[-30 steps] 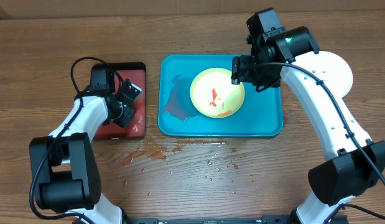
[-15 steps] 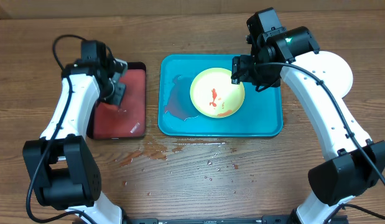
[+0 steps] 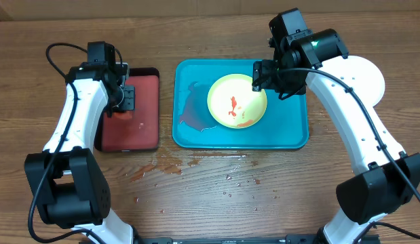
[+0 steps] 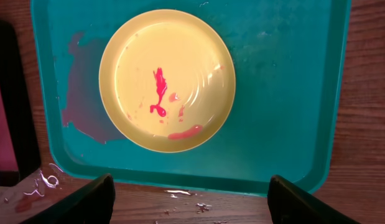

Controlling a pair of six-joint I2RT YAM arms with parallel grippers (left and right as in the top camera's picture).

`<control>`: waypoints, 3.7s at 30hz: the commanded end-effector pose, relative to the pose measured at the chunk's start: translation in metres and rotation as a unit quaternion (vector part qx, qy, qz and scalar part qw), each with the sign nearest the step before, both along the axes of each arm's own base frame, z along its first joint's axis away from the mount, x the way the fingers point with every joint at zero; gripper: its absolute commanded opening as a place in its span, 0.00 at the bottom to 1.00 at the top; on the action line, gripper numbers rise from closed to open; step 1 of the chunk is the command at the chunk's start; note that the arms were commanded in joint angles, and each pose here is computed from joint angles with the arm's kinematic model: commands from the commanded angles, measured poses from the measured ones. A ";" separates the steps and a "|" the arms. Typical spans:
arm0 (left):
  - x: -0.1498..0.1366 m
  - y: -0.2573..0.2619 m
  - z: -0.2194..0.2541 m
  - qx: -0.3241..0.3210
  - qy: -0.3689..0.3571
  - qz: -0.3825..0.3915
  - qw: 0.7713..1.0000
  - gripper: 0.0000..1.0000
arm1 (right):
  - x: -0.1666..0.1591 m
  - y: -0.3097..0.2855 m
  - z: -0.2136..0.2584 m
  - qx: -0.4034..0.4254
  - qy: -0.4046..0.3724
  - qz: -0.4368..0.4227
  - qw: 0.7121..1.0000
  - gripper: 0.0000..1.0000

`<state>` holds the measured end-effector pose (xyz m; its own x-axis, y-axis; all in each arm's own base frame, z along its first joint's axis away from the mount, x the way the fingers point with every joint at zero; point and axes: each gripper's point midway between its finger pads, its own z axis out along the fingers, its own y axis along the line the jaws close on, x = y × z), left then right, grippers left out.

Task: Clean dirty plates on tray and stack at the side
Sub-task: 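Grasp the pink sponge in the dark tray with the left gripper, then carry the sponge with the left gripper onto the yellow plate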

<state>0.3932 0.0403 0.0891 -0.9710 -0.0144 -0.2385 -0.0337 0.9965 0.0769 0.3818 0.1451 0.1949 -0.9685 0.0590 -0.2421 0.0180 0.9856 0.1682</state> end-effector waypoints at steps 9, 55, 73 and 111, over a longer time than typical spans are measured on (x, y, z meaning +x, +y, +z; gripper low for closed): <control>-0.001 -0.004 0.004 -0.016 0.001 0.027 1.000 0.04 | 0.002 0.001 0.004 0.005 -0.006 0.001 1.000 1.00; 0.021 0.002 0.088 -0.015 -0.124 0.042 0.991 0.04 | -0.006 -0.002 0.001 -0.001 0.010 0.002 1.000 1.00; 0.035 -0.111 0.100 -0.083 -0.160 -0.088 0.980 0.04 | 0.013 -0.028 -0.102 -0.039 -0.003 -0.050 0.998 0.77; 0.046 -0.281 -0.026 -0.122 -0.111 -0.114 0.980 0.04 | 0.015 -0.008 -0.194 0.080 0.062 -0.203 0.974 0.04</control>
<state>0.4350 -0.2391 0.0733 -0.8680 0.1668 -0.4677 0.2681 0.9502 -0.1587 0.4043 0.1352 0.0091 -0.9265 0.3425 -0.1562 0.2902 0.9141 0.2831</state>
